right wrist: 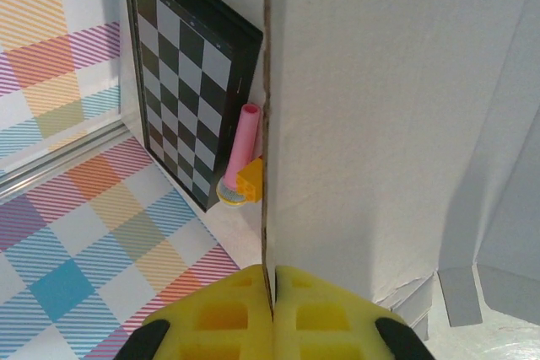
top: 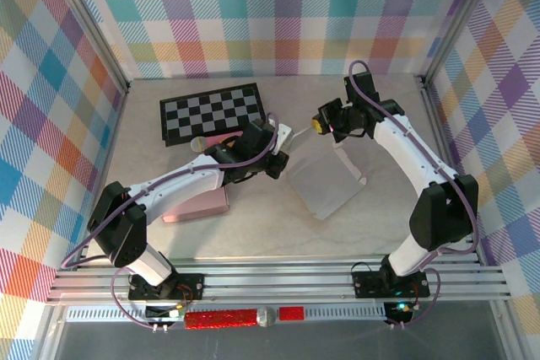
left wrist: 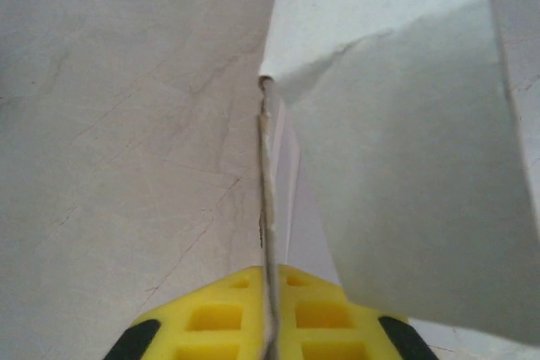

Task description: Fold the paper box

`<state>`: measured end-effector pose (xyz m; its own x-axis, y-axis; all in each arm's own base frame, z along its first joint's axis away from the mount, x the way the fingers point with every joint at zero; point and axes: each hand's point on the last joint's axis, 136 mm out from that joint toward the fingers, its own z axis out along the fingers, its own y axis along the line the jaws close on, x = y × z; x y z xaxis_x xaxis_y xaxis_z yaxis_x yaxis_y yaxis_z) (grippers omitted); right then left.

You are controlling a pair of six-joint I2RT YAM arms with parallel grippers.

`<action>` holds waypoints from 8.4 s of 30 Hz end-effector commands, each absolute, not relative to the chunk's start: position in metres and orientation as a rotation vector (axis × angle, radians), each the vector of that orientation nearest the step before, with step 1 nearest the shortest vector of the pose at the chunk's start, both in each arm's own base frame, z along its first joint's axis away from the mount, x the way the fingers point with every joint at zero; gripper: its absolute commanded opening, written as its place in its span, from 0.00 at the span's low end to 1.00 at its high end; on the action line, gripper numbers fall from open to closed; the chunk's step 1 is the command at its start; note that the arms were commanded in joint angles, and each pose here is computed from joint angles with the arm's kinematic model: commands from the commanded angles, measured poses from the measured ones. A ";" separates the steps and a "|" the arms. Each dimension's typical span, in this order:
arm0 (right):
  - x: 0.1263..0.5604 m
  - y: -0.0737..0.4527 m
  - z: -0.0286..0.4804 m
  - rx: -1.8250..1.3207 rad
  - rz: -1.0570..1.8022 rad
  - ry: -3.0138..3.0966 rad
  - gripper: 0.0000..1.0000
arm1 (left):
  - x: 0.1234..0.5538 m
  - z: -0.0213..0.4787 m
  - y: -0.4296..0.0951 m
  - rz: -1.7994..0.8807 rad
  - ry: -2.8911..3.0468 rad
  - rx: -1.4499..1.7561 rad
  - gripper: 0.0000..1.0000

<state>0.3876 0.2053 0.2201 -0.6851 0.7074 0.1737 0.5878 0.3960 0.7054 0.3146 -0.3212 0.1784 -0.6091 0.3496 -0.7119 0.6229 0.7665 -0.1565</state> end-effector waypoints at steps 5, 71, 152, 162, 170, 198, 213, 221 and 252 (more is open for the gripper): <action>0.396 0.200 0.212 1.249 1.226 2.298 0.00 | 0.317 0.201 -0.308 -0.536 2.258 0.640 0.48; 0.404 0.229 0.147 0.990 1.539 1.864 0.00 | 0.317 0.140 -0.211 -0.855 2.517 0.144 0.46; 0.422 0.237 0.156 1.015 1.517 1.897 0.00 | 0.367 0.102 -0.304 -0.795 2.305 0.722 0.29; 0.426 0.237 0.161 1.004 1.532 1.848 0.00 | 0.367 0.101 -0.309 -0.784 2.301 0.683 0.28; 0.423 0.235 0.159 0.995 1.528 1.848 0.00 | 0.366 0.098 -0.315 -0.793 2.307 0.686 0.28; 0.414 0.233 0.151 0.914 1.543 1.707 0.00 | 0.379 0.073 -0.319 -0.649 2.309 0.371 0.32; 0.408 0.242 0.145 0.932 1.556 1.724 0.00 | 0.386 0.072 -0.326 -0.520 2.286 0.230 0.30; 0.407 0.243 0.141 0.956 1.563 1.723 0.00 | 0.392 0.073 -0.329 -0.499 2.280 0.165 0.18; 0.378 0.190 0.217 0.941 1.270 1.922 0.59 | 0.397 0.133 -0.288 -0.244 2.331 0.074 0.00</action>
<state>0.3878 0.2044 0.1992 -0.5111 0.8586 -0.0391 0.1920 0.1584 0.9685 0.3963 -0.2984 0.1036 -0.6947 -0.0198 -0.7191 0.1132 0.9842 -0.1364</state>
